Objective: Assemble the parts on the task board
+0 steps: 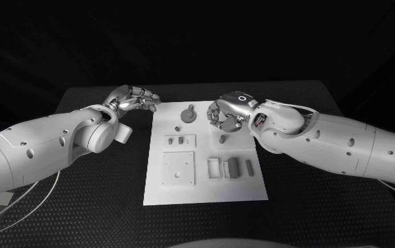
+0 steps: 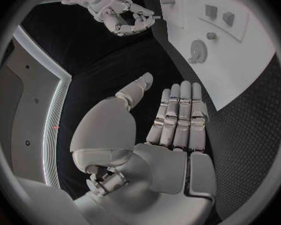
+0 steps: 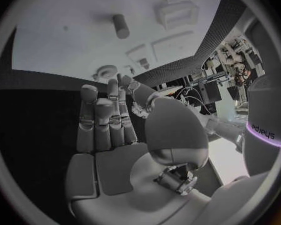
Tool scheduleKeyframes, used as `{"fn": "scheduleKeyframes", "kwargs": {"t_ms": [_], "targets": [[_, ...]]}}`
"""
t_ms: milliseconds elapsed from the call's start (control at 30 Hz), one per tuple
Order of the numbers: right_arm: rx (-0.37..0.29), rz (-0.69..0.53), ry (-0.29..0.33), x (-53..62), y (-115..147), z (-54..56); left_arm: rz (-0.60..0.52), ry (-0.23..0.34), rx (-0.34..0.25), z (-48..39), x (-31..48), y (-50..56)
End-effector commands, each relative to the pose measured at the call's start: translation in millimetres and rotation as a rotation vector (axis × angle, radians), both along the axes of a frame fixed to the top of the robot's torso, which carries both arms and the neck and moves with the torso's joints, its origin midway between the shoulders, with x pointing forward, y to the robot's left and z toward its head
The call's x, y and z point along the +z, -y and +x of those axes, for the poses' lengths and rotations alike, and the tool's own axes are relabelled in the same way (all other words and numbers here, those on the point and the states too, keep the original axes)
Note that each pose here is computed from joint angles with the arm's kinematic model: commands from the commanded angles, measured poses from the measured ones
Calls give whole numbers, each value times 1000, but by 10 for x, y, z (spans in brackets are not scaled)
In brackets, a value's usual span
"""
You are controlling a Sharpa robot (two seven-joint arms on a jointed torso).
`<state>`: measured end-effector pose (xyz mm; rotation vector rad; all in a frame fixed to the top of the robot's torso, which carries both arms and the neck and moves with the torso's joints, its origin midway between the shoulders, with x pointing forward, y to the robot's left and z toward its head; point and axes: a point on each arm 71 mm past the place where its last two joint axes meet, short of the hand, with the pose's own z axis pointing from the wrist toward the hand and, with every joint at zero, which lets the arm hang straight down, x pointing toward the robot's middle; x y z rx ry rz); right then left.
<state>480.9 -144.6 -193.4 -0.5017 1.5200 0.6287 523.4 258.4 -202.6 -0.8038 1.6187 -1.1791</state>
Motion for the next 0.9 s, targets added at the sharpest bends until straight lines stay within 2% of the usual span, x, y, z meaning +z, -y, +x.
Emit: {"fn": "scheduleKeyframes", "kwargs": {"t_ms": [33, 133, 333, 500, 900], "targets": [[43, -29, -18, -13, -188, -67, -8, 11, -2, 11, 47, 7], [80, -29, -23, -19, -348, -128, -6, 20, 7, 26, 87, -4], [134, -57, -46, -110, -572, -232, -1, 36, 19, 59, 173, -8], [176, -85, -74, -244, -718, -316, 2, 47, 26, 94, 221, -1], [223, -141, -122, -481, -868, -448, 3, 52, 25, 133, 238, 52]]}}
